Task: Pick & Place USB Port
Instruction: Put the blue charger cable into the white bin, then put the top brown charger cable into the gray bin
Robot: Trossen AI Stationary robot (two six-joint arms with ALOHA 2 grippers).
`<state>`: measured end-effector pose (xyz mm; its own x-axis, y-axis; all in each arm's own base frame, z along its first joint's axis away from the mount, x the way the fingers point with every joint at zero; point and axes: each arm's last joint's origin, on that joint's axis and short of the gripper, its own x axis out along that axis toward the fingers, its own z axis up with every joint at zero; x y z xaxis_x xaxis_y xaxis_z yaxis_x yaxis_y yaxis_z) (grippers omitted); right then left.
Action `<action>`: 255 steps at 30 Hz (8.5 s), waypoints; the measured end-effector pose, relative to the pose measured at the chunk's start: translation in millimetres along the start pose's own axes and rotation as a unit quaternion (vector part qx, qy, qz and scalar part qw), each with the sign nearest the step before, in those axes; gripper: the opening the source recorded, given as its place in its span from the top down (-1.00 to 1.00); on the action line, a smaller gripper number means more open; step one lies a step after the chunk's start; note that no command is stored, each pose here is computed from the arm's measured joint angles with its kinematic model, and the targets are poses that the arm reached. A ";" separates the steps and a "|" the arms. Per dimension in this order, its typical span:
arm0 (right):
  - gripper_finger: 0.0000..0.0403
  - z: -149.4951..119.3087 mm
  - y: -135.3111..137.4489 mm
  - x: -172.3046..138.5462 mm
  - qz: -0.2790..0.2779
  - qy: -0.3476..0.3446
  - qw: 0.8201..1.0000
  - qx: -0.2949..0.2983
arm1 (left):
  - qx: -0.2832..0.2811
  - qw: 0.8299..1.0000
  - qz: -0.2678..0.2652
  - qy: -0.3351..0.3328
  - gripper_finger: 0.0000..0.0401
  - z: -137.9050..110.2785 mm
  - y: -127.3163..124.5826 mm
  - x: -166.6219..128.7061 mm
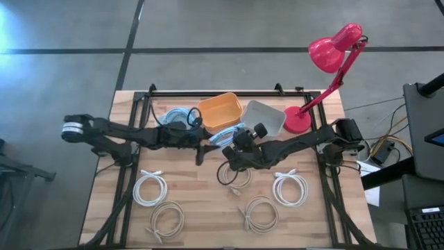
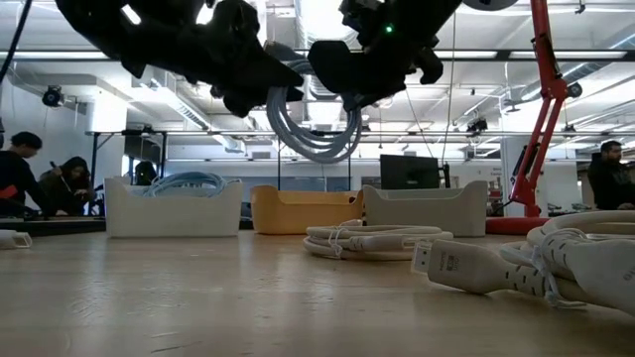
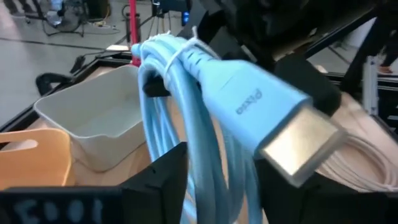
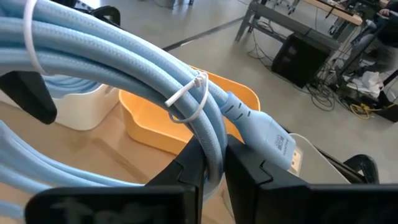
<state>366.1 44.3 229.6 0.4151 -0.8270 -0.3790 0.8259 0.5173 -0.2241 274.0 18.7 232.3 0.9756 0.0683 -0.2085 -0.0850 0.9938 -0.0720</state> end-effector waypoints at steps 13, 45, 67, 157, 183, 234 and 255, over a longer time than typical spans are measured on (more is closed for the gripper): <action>0.53 -2.1 2.8 -0.9 0.048 0.036 0.998 -0.033 | 0.005 1.000 0.014 0.018 0.87 0.9 1.8 -6.8; 0.34 -7.4 11.5 -18.9 0.081 0.034 0.995 -0.041 | -0.073 0.974 0.174 0.125 0.84 -28.0 35.8 -129.7; 0.35 -7.2 11.3 -18.6 0.081 0.034 0.995 -0.040 | -0.098 0.937 0.298 0.151 0.73 -82.4 57.4 -131.6; 0.01 -81.3 28.4 39.2 0.206 0.363 0.900 -0.125 | -0.074 0.983 0.154 0.064 -0.03 -28.7 48.9 -128.8; 0.86 -78.5 29.9 37.4 0.241 0.371 0.886 -0.137 | -0.086 0.982 0.156 0.063 -0.03 -28.8 48.9 -128.8; 0.83 -72.8 -142.4 65.2 -0.296 0.116 0.948 0.004 | -0.098 0.980 0.161 0.063 -0.03 -29.5 49.2 -128.9; 0.42 -92.1 -135.2 75.2 -0.269 0.087 0.958 0.059 | -0.098 0.980 0.161 0.063 -0.03 -29.7 49.2 -128.9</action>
<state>250.4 -67.5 148.8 -0.1428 -0.9125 -0.3833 0.9438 -0.0090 -0.3303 138.1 56.2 226.7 0.8604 0.3513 -0.3693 -0.4331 0.8859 -0.1663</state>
